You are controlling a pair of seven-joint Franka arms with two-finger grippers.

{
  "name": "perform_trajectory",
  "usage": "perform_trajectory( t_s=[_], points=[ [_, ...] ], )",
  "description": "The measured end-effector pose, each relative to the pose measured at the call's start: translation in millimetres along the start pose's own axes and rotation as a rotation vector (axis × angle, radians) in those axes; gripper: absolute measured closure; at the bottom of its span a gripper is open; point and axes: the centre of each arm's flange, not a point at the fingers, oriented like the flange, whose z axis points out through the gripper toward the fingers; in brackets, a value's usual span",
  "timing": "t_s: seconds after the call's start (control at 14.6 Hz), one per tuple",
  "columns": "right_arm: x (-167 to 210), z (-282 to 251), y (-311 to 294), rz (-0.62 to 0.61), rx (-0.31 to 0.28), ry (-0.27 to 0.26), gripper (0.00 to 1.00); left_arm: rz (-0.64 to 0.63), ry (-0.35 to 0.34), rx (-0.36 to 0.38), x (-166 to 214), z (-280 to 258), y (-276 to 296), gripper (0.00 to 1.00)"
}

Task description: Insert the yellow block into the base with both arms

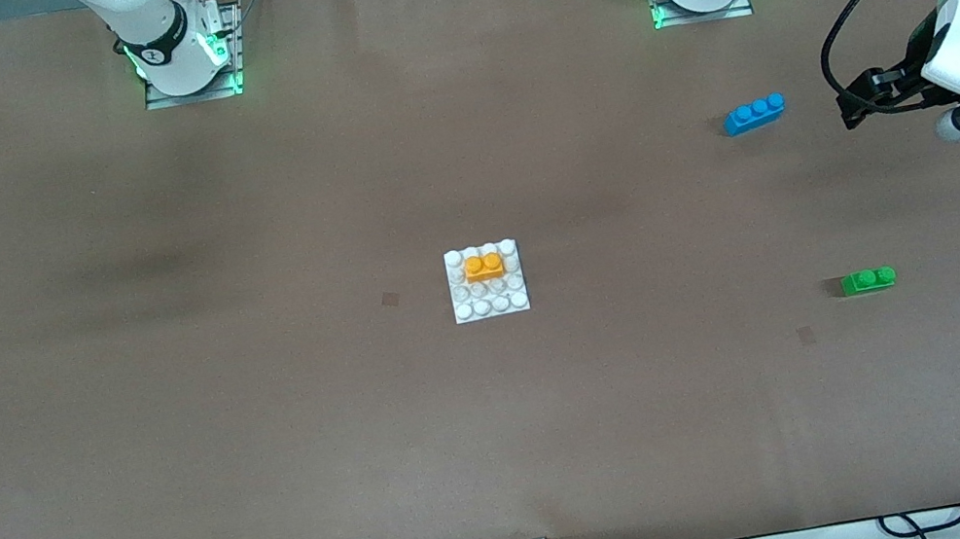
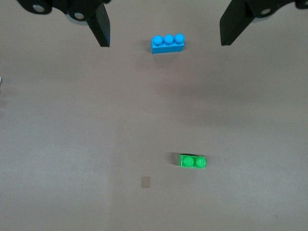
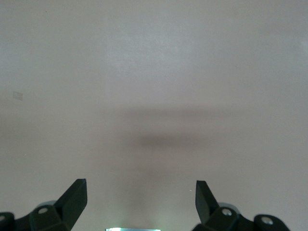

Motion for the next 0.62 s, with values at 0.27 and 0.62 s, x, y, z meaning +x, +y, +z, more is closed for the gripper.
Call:
perform_trajectory(
  t_s=[0.27, 0.62],
  points=[
    [0.0, 0.0, 0.1, 0.0, 0.0, 0.0, 0.0, 0.013, -0.01, -0.036, 0.5, 3.4, -4.8, 0.0],
    [0.0, 0.1, -0.1, 0.0, 0.0, -0.001, 0.0, 0.013, -0.012, -0.039, 0.7, 4.4, -6.3, 0.0]
  ],
)
